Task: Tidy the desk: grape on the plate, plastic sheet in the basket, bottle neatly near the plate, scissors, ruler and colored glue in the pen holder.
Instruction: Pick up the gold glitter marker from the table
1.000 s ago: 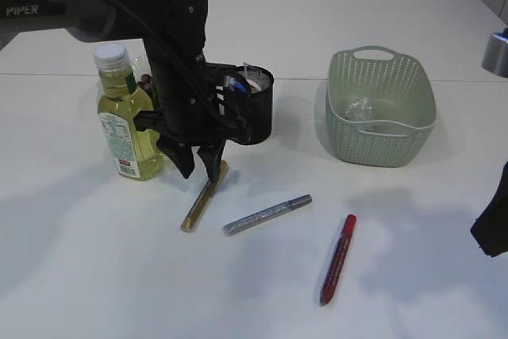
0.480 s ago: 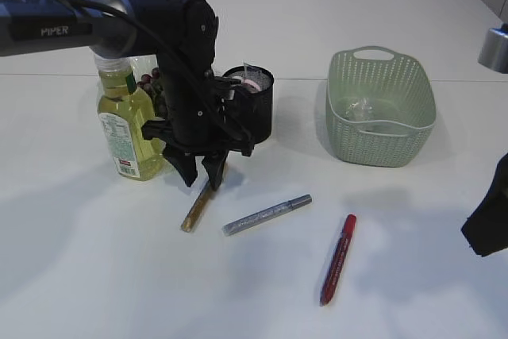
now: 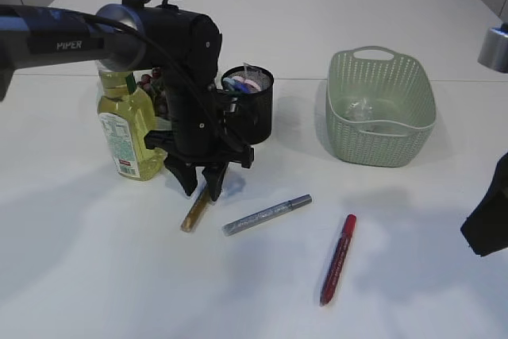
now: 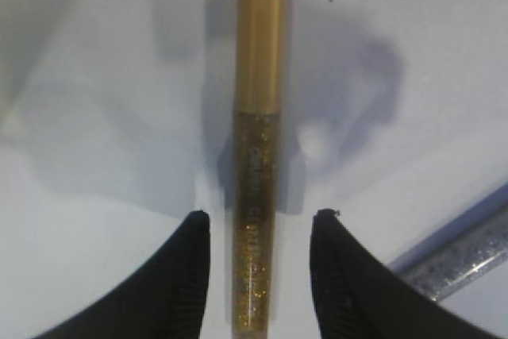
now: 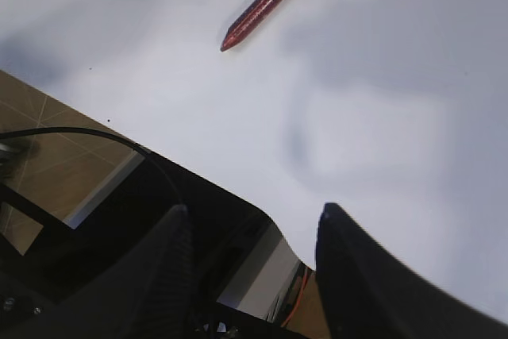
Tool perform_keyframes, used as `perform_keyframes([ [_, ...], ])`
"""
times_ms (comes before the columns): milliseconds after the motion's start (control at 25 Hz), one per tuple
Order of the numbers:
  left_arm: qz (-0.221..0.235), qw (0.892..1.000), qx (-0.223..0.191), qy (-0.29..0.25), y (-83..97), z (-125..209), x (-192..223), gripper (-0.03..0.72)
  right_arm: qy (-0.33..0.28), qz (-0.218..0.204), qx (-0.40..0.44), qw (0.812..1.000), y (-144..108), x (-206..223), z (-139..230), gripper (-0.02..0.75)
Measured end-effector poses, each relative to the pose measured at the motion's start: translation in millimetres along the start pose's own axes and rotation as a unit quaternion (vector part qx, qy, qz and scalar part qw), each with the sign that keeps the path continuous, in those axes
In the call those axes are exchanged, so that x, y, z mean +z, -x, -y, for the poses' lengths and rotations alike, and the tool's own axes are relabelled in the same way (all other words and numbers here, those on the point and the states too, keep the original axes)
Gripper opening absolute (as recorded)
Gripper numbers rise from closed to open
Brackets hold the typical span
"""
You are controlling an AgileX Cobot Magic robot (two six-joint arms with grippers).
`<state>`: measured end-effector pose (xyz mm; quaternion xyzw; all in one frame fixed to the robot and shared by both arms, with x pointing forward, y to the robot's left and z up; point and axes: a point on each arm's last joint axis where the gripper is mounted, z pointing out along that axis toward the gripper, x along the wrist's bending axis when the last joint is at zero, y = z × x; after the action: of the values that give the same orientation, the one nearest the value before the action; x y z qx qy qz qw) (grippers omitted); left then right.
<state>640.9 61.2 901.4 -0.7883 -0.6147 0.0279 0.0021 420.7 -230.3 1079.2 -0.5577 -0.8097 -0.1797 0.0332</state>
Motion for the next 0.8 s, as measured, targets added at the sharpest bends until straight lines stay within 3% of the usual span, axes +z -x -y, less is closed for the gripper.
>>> perform_keyframes([
  [600,-0.003,1.000,0.003,-0.005,-0.4,-2,14,0.300,-0.001,-0.001,0.001,1.000,0,1,0,0.402],
  [800,-0.003,1.000,0.013,-0.005,-0.3,-2,14,0.137,0.000,-0.001,0.001,1.000,0,1,0,0.401],
])
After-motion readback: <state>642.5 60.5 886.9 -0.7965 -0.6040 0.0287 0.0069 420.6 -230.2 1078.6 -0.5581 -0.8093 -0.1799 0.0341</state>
